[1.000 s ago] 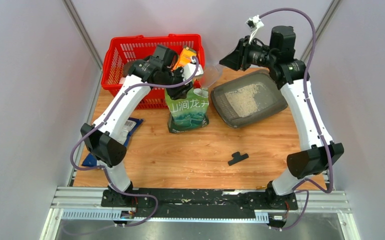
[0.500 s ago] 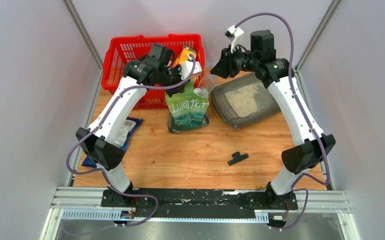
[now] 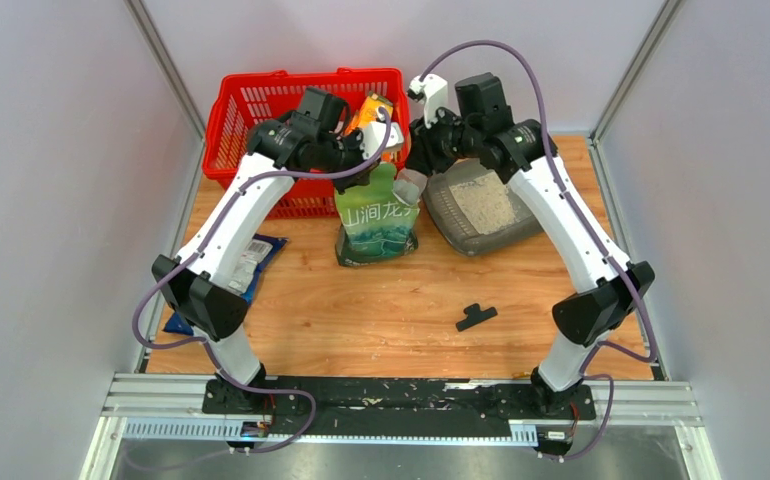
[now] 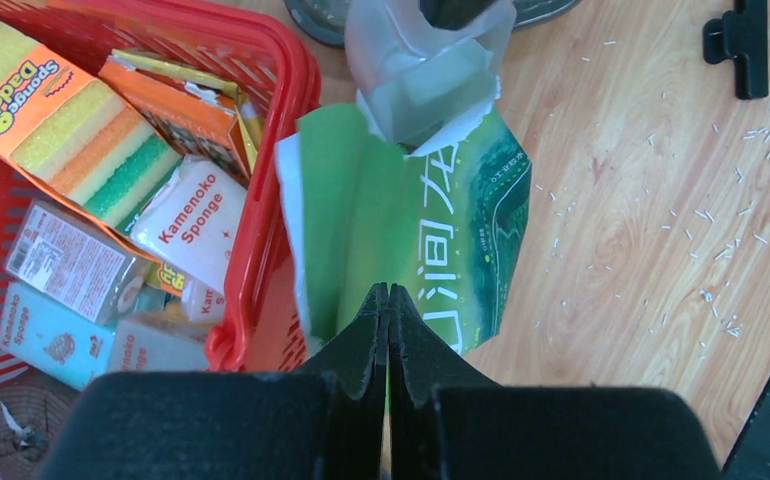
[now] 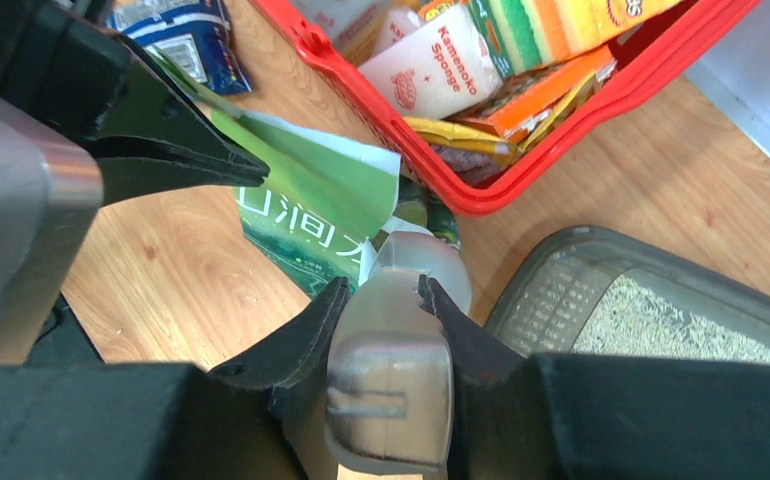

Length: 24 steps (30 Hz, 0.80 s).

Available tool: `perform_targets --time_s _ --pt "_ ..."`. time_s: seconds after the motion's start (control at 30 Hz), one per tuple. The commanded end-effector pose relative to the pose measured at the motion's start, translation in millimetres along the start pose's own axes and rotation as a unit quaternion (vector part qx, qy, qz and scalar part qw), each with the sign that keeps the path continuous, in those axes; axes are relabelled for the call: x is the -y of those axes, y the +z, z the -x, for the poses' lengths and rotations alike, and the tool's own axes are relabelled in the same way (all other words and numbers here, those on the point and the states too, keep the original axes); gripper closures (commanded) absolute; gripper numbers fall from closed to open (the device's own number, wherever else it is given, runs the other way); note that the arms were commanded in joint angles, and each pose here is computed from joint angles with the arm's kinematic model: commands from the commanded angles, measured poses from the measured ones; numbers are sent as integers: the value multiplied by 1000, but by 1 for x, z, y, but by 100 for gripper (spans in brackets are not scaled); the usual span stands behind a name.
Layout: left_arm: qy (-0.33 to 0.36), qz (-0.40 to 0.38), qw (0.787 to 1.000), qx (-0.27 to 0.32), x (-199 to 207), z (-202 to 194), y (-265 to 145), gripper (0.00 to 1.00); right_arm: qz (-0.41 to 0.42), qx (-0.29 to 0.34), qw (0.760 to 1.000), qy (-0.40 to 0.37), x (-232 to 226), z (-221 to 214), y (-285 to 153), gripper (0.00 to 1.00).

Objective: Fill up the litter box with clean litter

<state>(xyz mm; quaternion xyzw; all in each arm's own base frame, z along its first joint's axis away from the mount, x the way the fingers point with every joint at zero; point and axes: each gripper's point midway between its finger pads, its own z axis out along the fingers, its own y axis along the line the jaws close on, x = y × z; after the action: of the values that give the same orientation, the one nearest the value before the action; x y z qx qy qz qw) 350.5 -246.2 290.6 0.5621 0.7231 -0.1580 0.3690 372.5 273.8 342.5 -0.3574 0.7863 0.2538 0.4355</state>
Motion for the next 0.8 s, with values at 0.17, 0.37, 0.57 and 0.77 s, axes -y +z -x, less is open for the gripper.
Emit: perform_targets --time_s 0.17,0.37,0.57,0.77 --pt "5 -2 1000 -26 -3 -11 2 59 -105 -20 991 81 20 -18 -9 100" --pt "-8 -46 998 -30 10 -16 15 62 -109 11 988 111 21 -1 -5 100" --pt "-28 -44 999 9 7 8 12 94 -74 -12 985 158 11 -8 13 100" --pt "-61 -37 995 76 22 37 -23 100 -121 -12 977 173 24 -8 7 100"
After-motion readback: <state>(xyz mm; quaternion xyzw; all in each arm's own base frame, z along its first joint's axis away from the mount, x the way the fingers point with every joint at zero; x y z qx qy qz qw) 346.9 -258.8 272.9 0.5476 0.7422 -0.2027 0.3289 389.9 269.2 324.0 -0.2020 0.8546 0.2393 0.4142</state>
